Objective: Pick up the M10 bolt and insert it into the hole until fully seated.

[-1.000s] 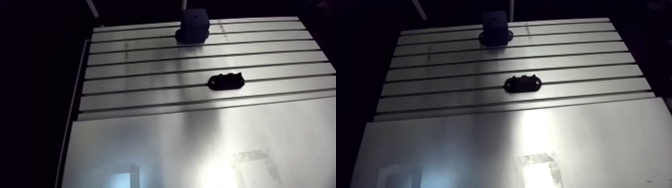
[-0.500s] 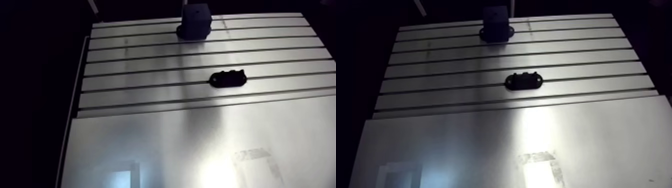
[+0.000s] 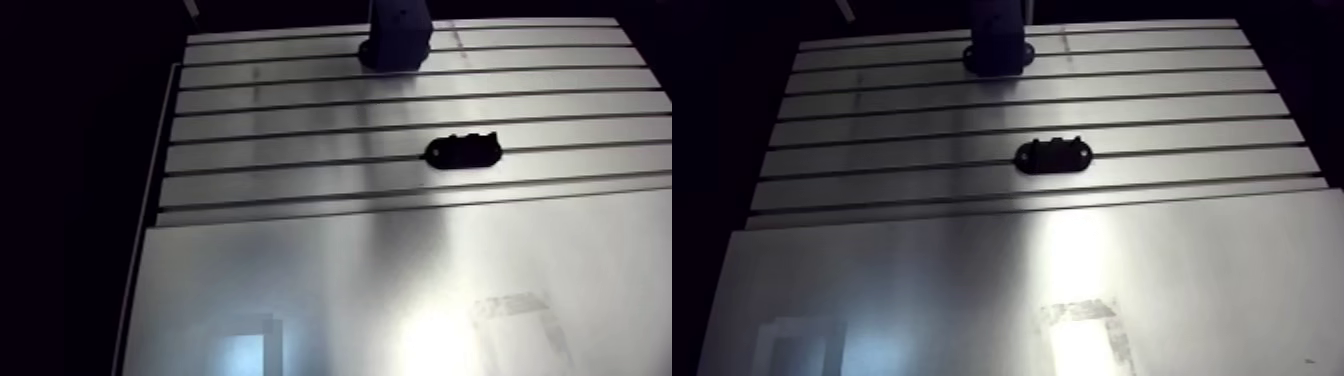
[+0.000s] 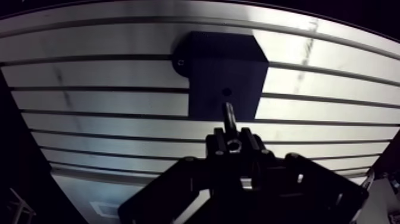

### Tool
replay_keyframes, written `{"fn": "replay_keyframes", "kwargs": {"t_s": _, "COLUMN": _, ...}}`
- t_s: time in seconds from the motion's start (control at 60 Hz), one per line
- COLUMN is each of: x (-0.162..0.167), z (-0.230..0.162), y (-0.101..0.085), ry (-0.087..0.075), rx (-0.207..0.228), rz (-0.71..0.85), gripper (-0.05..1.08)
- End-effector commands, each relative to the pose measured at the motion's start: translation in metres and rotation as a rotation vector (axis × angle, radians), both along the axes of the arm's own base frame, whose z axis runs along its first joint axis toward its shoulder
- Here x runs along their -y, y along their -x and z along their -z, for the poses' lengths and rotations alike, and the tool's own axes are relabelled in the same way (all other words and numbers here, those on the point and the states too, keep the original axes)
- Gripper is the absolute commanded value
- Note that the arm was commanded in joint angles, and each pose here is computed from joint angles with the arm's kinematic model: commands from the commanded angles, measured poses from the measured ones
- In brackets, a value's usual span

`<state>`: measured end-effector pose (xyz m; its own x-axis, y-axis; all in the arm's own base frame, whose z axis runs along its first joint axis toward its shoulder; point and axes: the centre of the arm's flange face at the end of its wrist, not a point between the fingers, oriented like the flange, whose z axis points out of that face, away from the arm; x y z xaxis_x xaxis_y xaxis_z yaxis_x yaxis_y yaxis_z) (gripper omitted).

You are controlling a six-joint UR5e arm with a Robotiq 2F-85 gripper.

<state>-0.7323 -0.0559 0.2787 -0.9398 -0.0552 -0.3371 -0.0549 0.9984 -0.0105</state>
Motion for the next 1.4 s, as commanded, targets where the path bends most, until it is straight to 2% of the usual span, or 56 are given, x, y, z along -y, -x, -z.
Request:
{"fn": "replay_keyframes", "kwargs": {"t_s": 0.017, "x": 0.0050, "z": 0.0061, "y": -0.0013, "ry": -0.001, "rx": 0.010, "rz": -0.006, "gripper": 1.08}}
{"fn": "replay_keyframes", "kwargs": {"t_s": 0.5, "x": 0.0046, "z": 0.0080, "y": -0.0003, "ry": -0.004, "rx": 0.008, "rz": -0.007, "gripper": 1.08}}
{"fn": "replay_keyframes", "kwargs": {"t_s": 0.667, "x": 0.0037, "z": 0.0084, "y": 0.0002, "ry": -0.012, "rx": 0.009, "rz": -0.010, "gripper": 1.08}}
{"fn": "replay_keyframes", "kwargs": {"t_s": 1.317, "x": 0.0036, "z": 0.0122, "y": -0.0010, "ry": -0.013, "rx": 0.017, "rz": -0.010, "gripper": 1.08}}
{"fn": "replay_keyframes", "kwargs": {"t_s": 1.4, "x": 0.0030, "z": 0.0121, "y": -0.0009, "ry": -0.019, "rx": 0.016, "rz": -0.012, "gripper": 1.08}}
